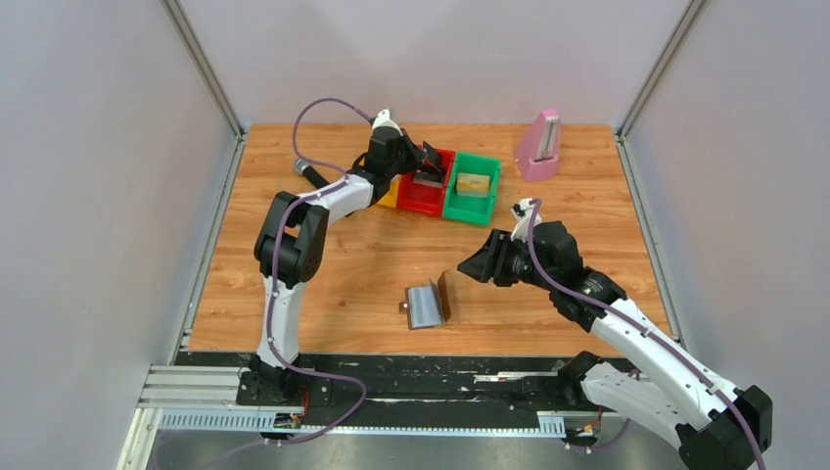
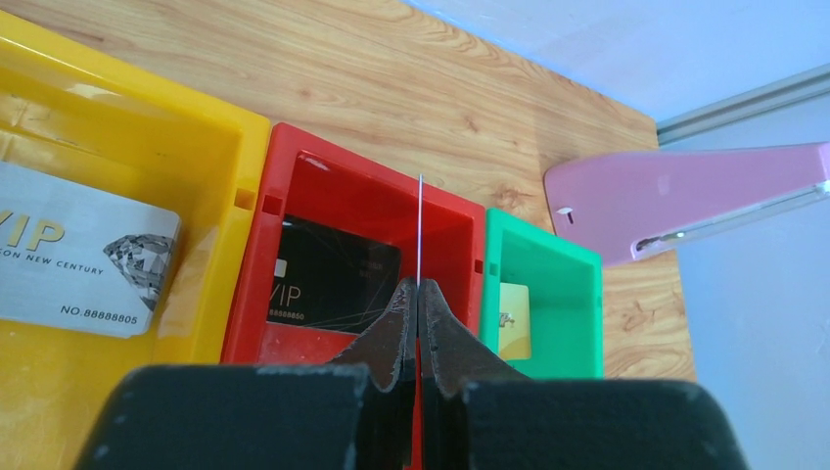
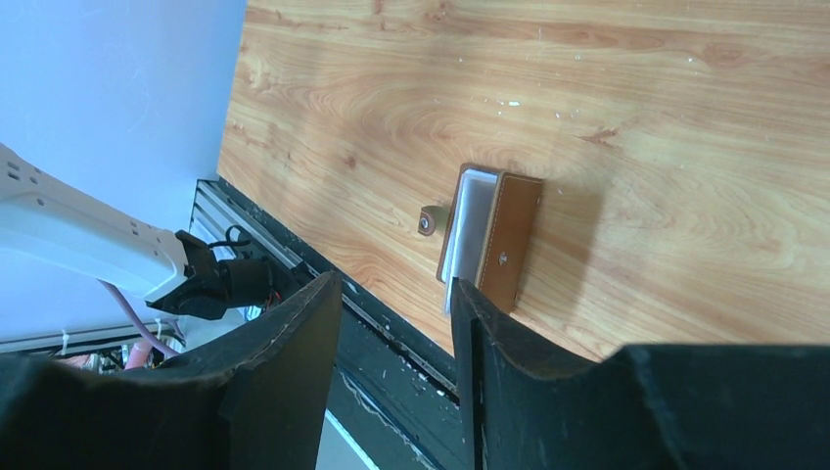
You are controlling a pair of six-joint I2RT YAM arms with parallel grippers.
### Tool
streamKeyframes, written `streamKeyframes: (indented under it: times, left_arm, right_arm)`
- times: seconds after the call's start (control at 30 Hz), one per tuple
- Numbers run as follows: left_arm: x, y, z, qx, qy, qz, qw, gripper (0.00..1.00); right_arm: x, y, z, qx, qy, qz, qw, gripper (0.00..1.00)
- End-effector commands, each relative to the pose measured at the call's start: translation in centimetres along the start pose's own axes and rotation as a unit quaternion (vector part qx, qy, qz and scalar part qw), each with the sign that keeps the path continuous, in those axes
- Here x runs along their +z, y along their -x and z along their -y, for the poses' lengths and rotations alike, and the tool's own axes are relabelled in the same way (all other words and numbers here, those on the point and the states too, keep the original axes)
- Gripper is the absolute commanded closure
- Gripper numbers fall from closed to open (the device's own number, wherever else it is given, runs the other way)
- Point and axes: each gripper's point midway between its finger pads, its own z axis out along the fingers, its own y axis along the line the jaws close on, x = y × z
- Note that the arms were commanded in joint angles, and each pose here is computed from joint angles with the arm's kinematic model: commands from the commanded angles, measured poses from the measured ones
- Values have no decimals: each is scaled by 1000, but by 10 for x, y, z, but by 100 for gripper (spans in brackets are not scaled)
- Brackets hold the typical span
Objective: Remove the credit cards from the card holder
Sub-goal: Place the credit card in the storage box.
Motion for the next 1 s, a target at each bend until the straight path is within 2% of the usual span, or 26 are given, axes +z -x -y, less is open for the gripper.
streamKeyframes:
  times: [0.0, 0.37, 0.67, 0.83, 0.97]
  left_arm:
    - [11, 13, 7, 9, -15, 23, 1000, 100]
    - [25, -5, -9, 16, -3, 5, 1000, 100]
    - [34, -16, -12, 29, -7, -20, 999, 84]
    - [36, -16, -10, 33, -6, -25, 999, 70]
    - [36, -17, -11, 38, -2, -32, 999, 65]
  right_arm:
    - [-9, 23, -18, -17, 17, 39, 999, 53]
    - [-5, 27, -17, -19, 10, 39, 999, 53]
    - [-3, 32, -18, -26, 6, 44, 999, 52]
    - [-3, 35, -19, -30, 6, 45, 999, 52]
    - [-3, 35, -20, -32, 7, 45, 998, 52]
